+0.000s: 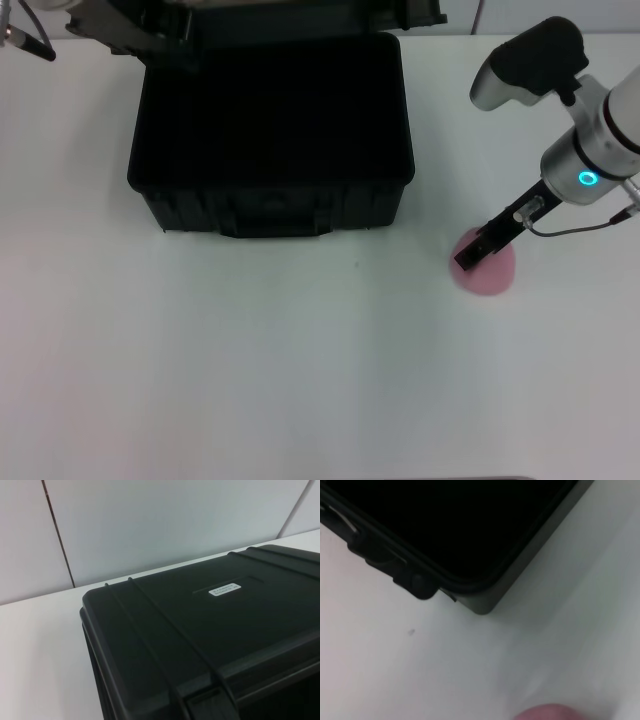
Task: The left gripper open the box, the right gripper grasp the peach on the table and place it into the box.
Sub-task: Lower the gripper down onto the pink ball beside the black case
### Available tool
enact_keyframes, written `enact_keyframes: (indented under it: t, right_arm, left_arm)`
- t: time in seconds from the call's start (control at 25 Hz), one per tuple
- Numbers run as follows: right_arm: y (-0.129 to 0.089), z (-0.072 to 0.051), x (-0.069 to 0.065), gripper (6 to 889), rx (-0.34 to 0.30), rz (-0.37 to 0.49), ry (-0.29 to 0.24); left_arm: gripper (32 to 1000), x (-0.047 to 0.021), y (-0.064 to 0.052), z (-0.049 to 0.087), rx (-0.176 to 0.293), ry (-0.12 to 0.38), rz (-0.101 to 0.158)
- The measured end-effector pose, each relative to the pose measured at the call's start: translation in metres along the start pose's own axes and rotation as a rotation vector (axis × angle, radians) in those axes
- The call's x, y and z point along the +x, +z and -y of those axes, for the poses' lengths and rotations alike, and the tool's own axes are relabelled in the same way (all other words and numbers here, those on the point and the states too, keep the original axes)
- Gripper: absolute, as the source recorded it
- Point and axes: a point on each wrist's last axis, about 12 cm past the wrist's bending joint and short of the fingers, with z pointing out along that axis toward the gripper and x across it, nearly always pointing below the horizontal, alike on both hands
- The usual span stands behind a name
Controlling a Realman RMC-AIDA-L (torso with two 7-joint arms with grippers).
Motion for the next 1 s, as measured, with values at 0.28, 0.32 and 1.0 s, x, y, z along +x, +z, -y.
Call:
enact_keyframes:
  t: [0.28, 0.32, 1.0]
  right_arm:
    - [0.0025, -0.0006, 0.0009, 757, 0.013, -0.015, -0.011]
    - [0.0026, -0.0008, 0.0008, 751, 0.013, -0.015, -0.012]
    - [0.0019, -0.001, 0.0008, 229, 0.01, -0.019, -0.011]
  left_arm:
    - [382, 0.0, 0.0001, 0.0, 0.0, 0.0, 0.0]
    - [382, 0.0, 0.0001, 0.0, 0.0, 0.0, -0.001]
    - [381, 0.0005, 0.0004, -0.001, -0.002, -0.002, -0.002]
